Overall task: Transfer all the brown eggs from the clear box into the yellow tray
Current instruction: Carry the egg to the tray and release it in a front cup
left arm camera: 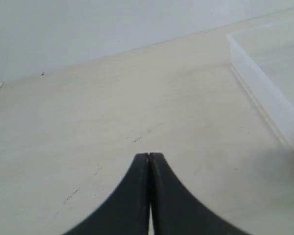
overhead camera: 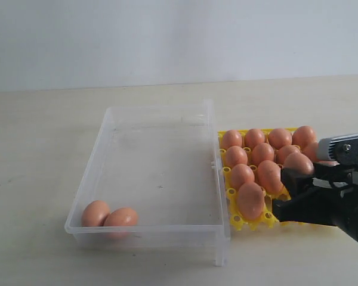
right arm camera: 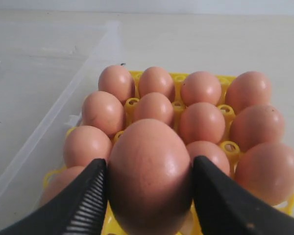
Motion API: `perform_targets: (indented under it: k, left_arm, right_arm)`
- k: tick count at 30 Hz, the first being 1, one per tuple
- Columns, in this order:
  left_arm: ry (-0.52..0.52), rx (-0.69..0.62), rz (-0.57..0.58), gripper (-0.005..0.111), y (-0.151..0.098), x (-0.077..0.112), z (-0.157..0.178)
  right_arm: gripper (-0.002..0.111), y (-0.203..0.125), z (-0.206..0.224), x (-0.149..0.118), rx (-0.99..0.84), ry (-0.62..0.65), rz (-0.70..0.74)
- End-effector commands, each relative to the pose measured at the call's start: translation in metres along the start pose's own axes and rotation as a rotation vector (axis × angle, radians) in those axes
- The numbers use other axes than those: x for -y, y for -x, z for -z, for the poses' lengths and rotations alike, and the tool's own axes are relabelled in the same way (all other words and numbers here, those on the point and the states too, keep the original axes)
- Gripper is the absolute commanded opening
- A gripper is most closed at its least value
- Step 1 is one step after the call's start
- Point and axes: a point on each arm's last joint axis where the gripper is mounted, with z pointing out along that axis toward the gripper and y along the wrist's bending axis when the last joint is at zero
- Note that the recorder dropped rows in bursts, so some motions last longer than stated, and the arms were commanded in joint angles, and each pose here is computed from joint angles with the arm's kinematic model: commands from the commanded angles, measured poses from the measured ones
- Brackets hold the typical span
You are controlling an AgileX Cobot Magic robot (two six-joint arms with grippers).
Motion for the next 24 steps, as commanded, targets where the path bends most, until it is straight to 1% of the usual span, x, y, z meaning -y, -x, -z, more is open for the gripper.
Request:
perform_targets:
  k: [1,4,10,24]
  left_arm:
    - [0.002,0.016,-0.001,0.0,0.002,0.0,0.001]
    - [0.002,0.016,-0.001,0.0,0.002,0.0,0.001]
    - [0.002,0.016,-0.001,0.0,0.002,0.0,0.001]
    - [0.002,0.016,-0.001,0.0,0.002,0.0,0.001]
  right_arm:
    - [0.0,-0.005,-0.007,0.0,0.011,-0.008,0.007]
    - [0.0,-0.009,-0.011,0.0,0.004,-0.012,0.0]
    - [0.0,-0.012,-0.023,-0.008,-0.019,0.035,0.019]
    - [0.0,-0.024,-0.033,-0.009,-0.084,0.021,0.039]
